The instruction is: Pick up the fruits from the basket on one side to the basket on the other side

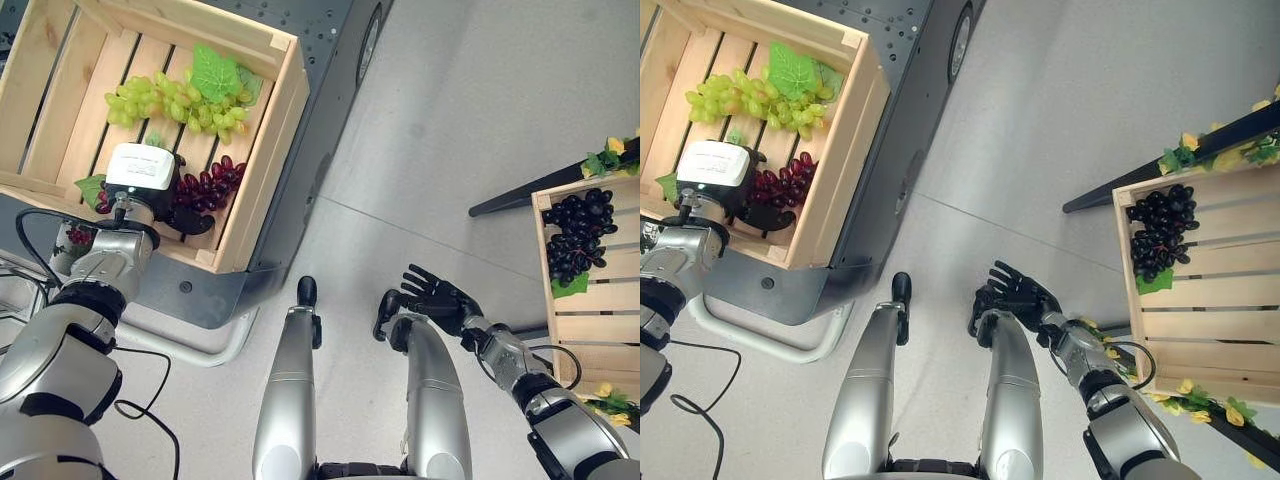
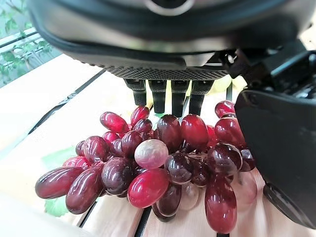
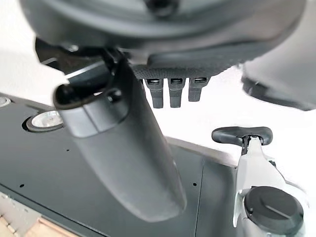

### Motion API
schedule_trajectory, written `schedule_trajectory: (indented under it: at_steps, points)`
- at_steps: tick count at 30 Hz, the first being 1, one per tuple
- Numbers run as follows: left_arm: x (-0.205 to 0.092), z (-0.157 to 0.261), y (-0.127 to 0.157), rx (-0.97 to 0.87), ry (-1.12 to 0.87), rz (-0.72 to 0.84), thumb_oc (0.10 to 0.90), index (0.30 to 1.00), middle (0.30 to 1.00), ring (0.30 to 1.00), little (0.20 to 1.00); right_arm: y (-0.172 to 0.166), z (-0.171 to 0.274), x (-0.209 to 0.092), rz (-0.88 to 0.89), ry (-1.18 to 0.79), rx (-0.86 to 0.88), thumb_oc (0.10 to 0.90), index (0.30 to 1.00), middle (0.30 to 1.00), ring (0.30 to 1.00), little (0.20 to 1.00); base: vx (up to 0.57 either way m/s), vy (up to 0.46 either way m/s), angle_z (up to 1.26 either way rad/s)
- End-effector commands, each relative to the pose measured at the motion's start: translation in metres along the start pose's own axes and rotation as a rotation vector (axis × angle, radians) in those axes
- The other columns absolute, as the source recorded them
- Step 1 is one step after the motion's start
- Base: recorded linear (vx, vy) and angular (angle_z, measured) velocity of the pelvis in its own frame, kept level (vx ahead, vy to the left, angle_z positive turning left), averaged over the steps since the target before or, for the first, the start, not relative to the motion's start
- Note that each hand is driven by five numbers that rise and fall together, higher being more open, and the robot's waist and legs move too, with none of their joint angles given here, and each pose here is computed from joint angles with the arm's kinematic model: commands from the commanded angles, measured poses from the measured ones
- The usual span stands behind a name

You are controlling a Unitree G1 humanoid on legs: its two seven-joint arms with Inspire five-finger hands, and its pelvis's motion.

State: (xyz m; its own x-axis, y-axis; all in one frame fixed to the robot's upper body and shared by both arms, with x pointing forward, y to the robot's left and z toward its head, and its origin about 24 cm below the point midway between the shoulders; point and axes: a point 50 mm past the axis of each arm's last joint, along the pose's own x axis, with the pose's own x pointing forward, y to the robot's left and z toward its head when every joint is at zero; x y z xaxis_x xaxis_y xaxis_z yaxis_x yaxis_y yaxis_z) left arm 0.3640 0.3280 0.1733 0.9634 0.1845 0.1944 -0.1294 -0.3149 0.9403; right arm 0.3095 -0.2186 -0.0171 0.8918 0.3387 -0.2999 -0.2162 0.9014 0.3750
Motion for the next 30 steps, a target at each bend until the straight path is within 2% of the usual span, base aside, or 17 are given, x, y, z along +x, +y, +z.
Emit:
schedule_trajectory:
  at_steps: [1, 2, 8, 16, 18, 25, 30]
  points:
    - [-0.011, -0.032, -0.022, 0.106, 0.186, -0.058, 0.651, 0.676, 0.676, 0.676, 0.676, 0.005, 0.003, -0.001, 0.048, -0.074, 0.064, 0.800, 0.900, 0.900, 0.900, 0.900, 0.00, 0.000, 0.00]
    - [-0.010, -0.027, -0.020, 0.099, 0.143, -0.027, 0.400, 0.300, 0.300, 0.300, 0.300, 0.004, 0.002, -0.002, 0.043, -0.073, 0.065, 0.800, 0.900, 0.900, 0.900, 0.900, 0.00, 0.000, 0.00]
    - [-0.001, 0.005, 0.004, -0.012, -0.119, 0.135, 0.400, 0.300, 0.300, 0.300, 0.300, -0.007, -0.001, -0.009, -0.020, -0.071, 0.067, 0.800, 0.900, 0.900, 0.900, 0.900, 0.00, 0.000, 0.00]
    - [-0.008, 0.017, 0.015, -0.115, -0.257, 0.243, 0.400, 0.300, 0.300, 0.300, 0.300, -0.021, -0.018, -0.025, -0.066, -0.056, 0.082, 0.800, 0.900, 0.900, 0.900, 0.900, 0.01, -0.013, 0.02]
    - [-0.013, 0.013, 0.012, -0.189, -0.235, 0.278, 0.400, 0.300, 0.300, 0.300, 0.300, -0.022, -0.024, -0.030, -0.071, -0.051, 0.090, 0.800, 0.900, 0.900, 0.900, 0.900, 0.01, -0.014, 0.02]
    - [-0.032, -0.002, -0.016, -0.261, -0.149, 0.257, 0.400, 0.300, 0.300, 0.300, 0.300, -0.022, -0.035, -0.035, -0.087, -0.046, 0.117, 0.800, 0.900, 0.900, 0.900, 0.900, 0.03, -0.024, -0.08]
    - [-0.052, -0.022, -0.040, -0.561, 0.087, 0.286, 0.400, 0.300, 0.300, 0.300, 0.300, -0.020, -0.054, -0.045, -0.100, -0.034, 0.159, 0.800, 0.900, 0.900, 0.900, 0.900, 0.07, -0.009, -0.12]
